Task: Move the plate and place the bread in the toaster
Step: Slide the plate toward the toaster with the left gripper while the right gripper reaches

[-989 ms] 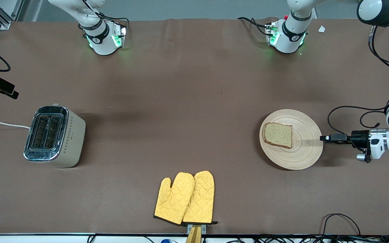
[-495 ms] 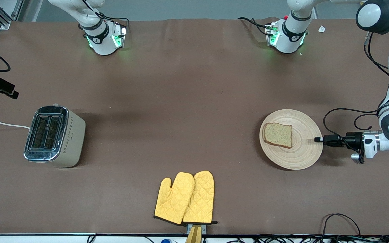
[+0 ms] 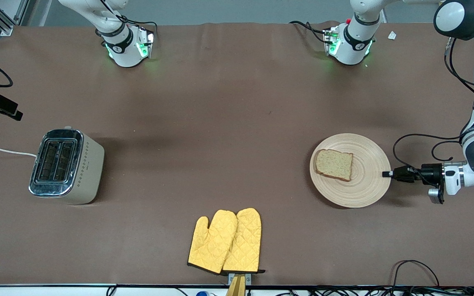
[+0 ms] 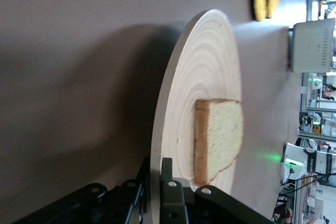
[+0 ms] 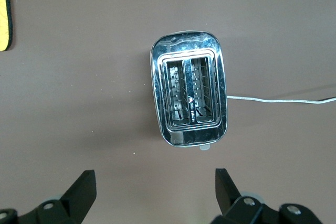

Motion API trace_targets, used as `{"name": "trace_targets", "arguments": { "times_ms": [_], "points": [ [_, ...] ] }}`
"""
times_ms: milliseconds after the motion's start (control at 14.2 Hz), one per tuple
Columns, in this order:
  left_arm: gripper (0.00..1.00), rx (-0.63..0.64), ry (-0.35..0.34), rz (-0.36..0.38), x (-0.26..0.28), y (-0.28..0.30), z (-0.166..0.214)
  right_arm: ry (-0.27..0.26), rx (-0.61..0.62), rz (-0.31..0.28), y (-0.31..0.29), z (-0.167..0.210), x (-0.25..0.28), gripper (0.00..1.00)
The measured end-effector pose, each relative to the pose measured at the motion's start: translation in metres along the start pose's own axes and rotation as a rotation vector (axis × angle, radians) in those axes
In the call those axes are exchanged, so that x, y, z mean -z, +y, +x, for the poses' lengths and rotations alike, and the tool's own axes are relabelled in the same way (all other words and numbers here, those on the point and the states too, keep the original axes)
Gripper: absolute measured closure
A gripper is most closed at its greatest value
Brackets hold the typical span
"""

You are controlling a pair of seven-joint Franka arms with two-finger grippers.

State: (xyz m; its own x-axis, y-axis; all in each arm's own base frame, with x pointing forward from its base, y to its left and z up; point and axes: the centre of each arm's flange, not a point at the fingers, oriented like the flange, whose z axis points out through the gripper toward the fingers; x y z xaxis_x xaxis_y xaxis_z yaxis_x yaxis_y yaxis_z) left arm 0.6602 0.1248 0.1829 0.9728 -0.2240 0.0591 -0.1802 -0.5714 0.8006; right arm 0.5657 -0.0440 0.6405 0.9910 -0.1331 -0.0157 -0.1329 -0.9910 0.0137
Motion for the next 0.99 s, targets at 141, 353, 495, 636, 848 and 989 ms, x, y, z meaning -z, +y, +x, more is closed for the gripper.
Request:
{"name": "trace_targets", "arguments": {
  "times_ms": [141, 353, 495, 636, 848, 989],
  "points": [
    [0.9, -0.017, -0.03, -0.056, -0.041, 0.054, 0.033, 0.002, -0.003, 0.001, 0.001, 0.0, 0.0, 0.0],
    [0.9, 0.01, -0.092, -0.127, -0.131, 0.156, 0.076, 0.007, -0.003, 0.001, 0.001, 0.001, 0.001, 0.0],
    [0.9, 0.024, -0.081, -0.173, -0.198, 0.214, 0.093, 0.025, -0.005, 0.013, 0.0, 0.003, 0.002, 0.0],
    [0.9, 0.035, -0.035, -0.208, -0.27, 0.265, 0.101, 0.06, -0.009, 0.044, 0.0, 0.007, 0.005, 0.0],
    [0.9, 0.069, 0.026, -0.177, -0.393, 0.318, 0.085, 0.051, -0.019, 0.045, 0.007, 0.01, -0.001, 0.0],
    [0.9, 0.094, 0.034, -0.155, -0.462, 0.33, 0.065, 0.04, 0.037, 0.043, 0.009, 0.012, -0.006, 0.0]
  ]
}}
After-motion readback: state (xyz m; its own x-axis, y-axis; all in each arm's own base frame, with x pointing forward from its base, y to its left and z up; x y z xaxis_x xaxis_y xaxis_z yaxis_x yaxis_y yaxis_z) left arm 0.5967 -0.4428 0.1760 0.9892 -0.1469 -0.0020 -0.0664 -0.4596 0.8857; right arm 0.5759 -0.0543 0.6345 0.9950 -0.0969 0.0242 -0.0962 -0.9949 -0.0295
